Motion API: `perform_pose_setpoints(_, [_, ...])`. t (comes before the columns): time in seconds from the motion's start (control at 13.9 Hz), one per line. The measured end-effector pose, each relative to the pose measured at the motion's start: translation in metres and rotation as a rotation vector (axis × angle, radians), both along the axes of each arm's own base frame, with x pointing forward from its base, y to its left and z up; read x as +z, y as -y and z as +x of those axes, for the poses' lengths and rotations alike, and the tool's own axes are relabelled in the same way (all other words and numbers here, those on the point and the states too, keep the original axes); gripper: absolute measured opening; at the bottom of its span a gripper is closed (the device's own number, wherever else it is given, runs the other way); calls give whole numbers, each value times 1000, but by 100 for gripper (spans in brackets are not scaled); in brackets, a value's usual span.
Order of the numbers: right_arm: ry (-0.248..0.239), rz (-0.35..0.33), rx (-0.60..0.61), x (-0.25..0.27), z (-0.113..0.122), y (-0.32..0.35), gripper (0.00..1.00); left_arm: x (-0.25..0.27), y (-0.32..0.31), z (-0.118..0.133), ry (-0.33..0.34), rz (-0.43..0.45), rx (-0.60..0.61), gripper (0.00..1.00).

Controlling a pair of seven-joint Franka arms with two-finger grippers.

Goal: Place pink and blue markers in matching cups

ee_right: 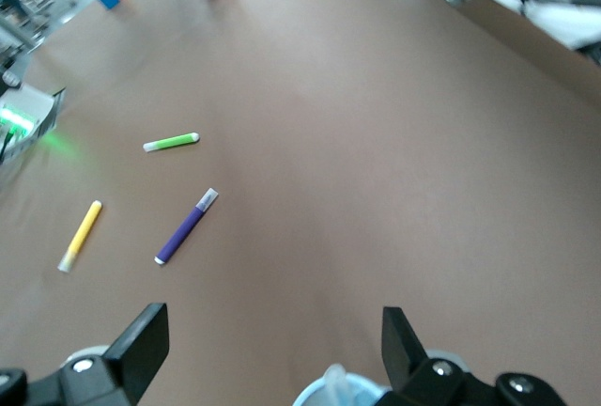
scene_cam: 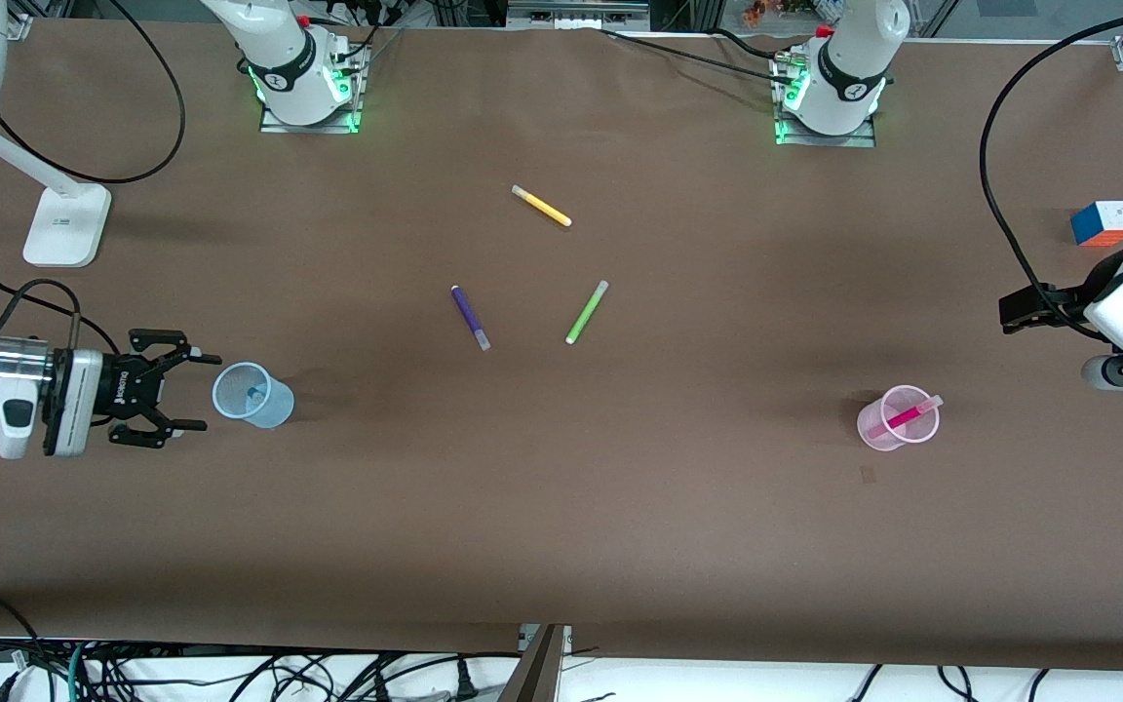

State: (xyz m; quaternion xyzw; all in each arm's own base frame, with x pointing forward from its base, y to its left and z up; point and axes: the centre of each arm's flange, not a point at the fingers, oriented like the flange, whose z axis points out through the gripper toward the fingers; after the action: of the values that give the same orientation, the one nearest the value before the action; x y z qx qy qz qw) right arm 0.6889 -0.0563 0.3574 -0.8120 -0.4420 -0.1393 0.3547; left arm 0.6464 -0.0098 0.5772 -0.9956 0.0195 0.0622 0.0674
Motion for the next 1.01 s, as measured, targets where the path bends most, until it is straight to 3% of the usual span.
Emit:
perform_pose_setpoints(0.22, [-150,-119,-123,31,7,-10,100,0,0,0,0,-1,0,100])
perform_pose_setpoints(0.5, [-313,-317,-305,69,4,-42,100,11,-6,-4,16,-39,16,100])
perform_pose_setpoints(0.79, [-453,-533,-509,110,-15,-75,100,49,-9,-27,50,-81,29,100])
perform_pose_setpoints(1.01, [-541,-650,-665,139,-40,-96,100,56,-11,-36,41,-83,35,100])
